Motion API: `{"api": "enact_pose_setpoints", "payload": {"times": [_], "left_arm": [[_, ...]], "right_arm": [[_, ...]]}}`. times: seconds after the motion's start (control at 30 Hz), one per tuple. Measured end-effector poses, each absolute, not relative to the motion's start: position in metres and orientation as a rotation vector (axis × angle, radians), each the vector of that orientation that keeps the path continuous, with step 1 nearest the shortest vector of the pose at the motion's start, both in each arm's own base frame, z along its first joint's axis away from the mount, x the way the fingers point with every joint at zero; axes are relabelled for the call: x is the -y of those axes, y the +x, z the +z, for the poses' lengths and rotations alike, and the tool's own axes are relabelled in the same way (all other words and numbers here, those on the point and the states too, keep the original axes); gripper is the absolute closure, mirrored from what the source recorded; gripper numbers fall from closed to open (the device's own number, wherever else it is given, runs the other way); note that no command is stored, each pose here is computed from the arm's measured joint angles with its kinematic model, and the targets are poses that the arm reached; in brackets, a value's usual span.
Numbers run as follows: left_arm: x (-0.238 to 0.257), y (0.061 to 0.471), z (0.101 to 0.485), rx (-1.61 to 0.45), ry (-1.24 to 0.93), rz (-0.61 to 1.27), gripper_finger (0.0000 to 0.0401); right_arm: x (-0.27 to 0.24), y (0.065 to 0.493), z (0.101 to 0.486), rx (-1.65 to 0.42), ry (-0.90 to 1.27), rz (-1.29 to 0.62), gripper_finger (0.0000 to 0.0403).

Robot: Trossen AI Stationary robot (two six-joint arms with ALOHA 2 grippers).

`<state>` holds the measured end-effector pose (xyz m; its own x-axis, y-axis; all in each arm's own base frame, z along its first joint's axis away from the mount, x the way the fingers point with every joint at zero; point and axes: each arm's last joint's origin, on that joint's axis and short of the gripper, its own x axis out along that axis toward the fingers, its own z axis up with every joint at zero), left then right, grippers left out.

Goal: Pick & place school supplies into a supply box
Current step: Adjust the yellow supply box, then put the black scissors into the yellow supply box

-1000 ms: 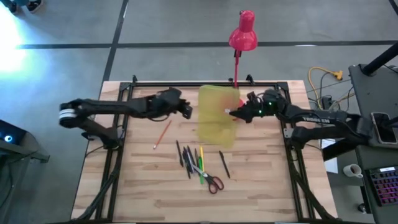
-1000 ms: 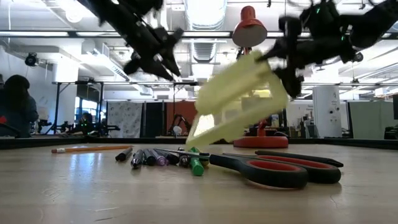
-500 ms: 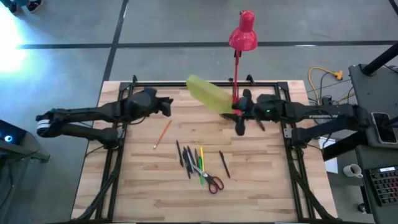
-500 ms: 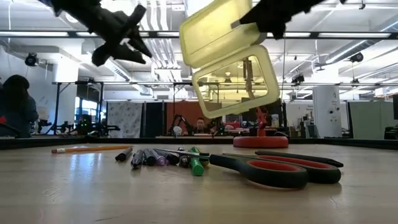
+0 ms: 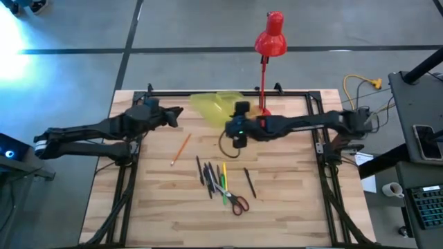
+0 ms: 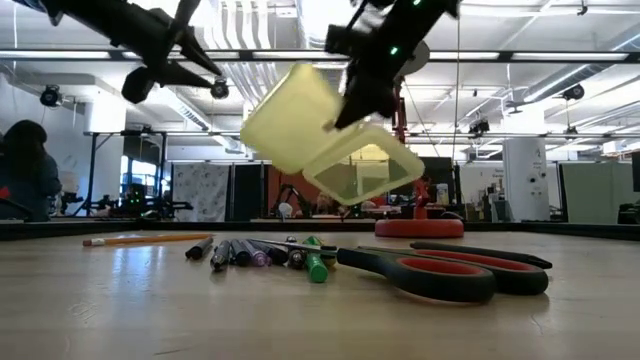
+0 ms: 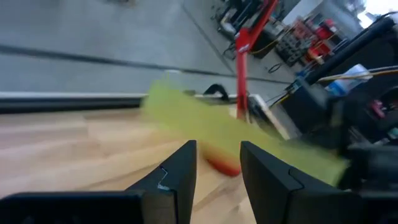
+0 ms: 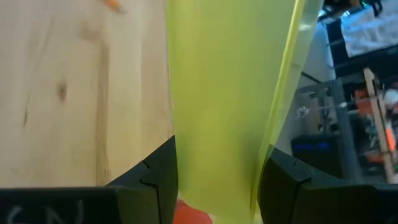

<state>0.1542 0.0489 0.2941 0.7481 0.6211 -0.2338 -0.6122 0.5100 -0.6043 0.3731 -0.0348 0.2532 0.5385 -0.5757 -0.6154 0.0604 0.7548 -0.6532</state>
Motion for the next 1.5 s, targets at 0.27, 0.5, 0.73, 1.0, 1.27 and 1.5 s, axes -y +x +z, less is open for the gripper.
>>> {"api": "enact_pose_setpoints", "payload": {"times": [0.27, 0.5, 0.73, 1.0, 1.27, 1.5], "left_arm": [[-0.048, 0.151, 0.299, 0.016, -0.681, 0.734, 0.0293], [-0.048, 0.152, 0.293, -0.020, -0.674, 0.744, 0.0293], [-0.049, 0.153, 0.288, -0.034, -0.672, 0.749, 0.0293], [-0.049, 0.153, 0.273, -0.075, -0.673, 0.765, 0.0293], [-0.048, 0.158, 0.252, -0.166, -0.728, 0.754, 0.0293], [-0.044, 0.169, 0.221, -0.391, -0.780, 0.833, 0.0293]], "right_arm": [[0.032, 0.410, 0.196, -1.105, -0.800, -0.333, 0.0254], [0.024, 0.418, 0.149, -1.275, -0.896, -0.211, 0.0243], [0.008, 0.418, 0.137, -1.298, -0.885, -0.180, 0.0222], [-0.003, 0.416, 0.155, -1.232, -0.811, -0.174, 0.0207], [-0.005, 0.404, 0.194, -1.148, -0.632, -0.202, 0.0197], [0.003, 0.387, 0.244, -1.006, -0.432, -0.303, 0.0195]]}}
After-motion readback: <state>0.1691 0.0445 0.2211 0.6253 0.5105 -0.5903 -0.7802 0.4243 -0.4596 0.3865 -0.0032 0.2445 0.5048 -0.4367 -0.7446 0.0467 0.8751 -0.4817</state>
